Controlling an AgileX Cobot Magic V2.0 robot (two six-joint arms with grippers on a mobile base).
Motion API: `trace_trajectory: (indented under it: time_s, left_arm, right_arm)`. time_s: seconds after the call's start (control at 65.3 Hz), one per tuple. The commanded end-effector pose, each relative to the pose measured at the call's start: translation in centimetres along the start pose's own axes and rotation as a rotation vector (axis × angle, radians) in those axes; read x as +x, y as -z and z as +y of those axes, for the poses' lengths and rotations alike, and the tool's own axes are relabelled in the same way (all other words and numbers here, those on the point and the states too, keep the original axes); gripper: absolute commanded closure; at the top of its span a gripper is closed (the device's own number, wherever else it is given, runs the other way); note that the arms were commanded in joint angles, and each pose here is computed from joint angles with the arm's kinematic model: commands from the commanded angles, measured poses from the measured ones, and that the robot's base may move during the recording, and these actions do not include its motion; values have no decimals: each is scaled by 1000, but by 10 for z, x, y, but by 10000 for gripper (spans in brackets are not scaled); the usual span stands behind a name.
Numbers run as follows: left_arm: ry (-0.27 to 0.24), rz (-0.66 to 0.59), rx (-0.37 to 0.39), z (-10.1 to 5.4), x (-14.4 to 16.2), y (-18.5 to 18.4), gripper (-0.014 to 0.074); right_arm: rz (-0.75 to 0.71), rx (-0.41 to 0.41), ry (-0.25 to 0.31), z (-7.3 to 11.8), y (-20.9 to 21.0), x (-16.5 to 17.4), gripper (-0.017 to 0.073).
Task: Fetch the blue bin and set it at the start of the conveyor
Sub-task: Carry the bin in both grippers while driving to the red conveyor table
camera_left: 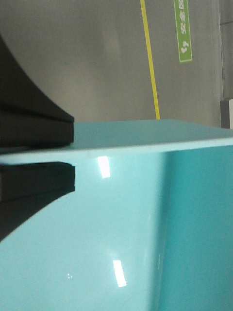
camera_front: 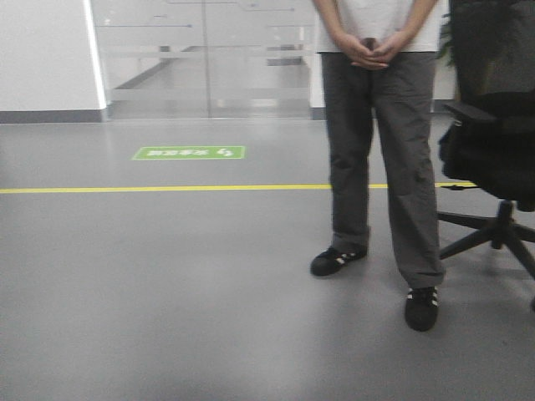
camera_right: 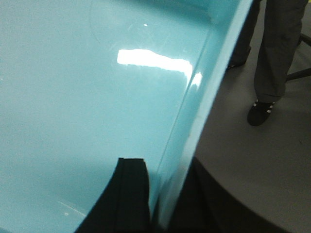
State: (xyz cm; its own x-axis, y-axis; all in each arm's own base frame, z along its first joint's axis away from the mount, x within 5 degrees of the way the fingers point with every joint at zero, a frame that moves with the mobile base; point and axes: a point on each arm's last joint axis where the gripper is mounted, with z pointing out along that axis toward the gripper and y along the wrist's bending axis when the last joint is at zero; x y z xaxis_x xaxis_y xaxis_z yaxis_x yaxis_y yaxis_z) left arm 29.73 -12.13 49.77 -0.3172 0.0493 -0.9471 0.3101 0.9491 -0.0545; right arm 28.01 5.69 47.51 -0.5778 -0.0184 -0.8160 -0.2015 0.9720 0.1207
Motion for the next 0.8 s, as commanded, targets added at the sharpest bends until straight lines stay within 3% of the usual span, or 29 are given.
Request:
trace_trajectory:
  time_s: [0.0,0.306,0.781]
  left_arm:
    - [56,-82,66,-8,-10,8,705]
    - [56,-82,66,-8,-10,8,705]
    - [57,-82,64,-7,-10,8,705]
  right_arm:
    - [-117,-39,16,5,6,-11,712]
    - [-227,-38,14,5,7,-21,712]
    - [-232,-38,14,5,7,-21,712]
